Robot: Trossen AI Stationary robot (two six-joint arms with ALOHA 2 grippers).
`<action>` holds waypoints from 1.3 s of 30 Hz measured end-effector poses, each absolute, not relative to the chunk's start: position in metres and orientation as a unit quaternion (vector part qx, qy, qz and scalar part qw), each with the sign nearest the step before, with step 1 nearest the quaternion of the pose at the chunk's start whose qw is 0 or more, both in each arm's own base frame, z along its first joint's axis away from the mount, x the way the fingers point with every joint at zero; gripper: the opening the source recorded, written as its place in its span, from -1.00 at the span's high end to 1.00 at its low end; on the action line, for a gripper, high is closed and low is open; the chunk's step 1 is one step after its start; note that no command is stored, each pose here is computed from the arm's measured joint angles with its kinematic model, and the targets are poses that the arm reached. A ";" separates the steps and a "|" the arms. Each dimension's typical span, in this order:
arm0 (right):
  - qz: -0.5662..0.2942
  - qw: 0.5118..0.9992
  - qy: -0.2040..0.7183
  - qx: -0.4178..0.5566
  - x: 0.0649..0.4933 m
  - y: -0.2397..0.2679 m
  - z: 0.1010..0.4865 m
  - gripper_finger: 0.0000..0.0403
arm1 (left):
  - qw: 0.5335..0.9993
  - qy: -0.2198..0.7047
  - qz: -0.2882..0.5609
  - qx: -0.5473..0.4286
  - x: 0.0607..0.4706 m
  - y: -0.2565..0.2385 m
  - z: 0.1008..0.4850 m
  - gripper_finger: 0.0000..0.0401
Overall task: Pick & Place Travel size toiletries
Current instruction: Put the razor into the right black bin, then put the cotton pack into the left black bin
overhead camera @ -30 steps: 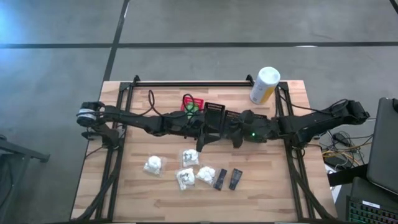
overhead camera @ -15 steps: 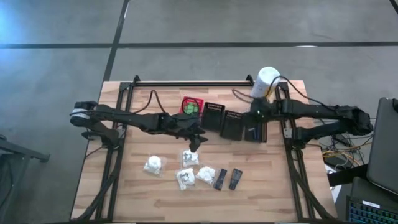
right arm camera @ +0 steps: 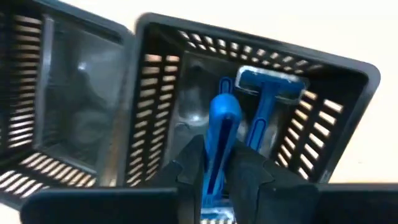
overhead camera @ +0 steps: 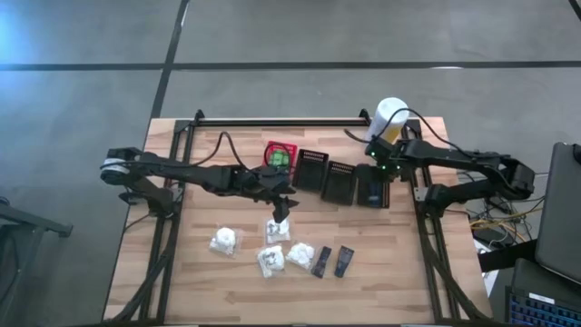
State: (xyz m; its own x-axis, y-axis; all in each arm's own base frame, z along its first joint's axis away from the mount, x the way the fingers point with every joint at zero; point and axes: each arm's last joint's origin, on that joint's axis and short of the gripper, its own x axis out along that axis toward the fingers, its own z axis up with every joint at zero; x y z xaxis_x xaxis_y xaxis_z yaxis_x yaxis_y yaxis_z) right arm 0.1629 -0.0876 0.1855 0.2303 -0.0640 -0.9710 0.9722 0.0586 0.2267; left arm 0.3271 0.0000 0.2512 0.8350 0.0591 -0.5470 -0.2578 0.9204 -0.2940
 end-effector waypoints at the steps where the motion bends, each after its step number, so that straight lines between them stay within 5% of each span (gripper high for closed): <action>1: -0.446 0.580 0.437 0.524 0.163 -0.087 0.184 0.74 | 0.941 0.275 0.085 -0.177 0.327 0.000 0.251 -0.03; 17: -0.426 0.606 0.449 0.500 0.168 -0.082 0.187 0.06 | 0.927 0.342 0.082 -0.130 0.315 0.004 0.245 -0.03; 29: -0.388 0.690 0.443 0.420 0.193 -0.048 0.213 -0.23 | 0.789 0.605 0.053 -0.091 0.255 -0.008 0.228 -0.03; 39: -0.323 0.747 0.424 0.398 0.209 -0.009 0.218 -0.39 | 0.743 0.661 0.025 -0.100 0.241 -0.025 0.225 -0.03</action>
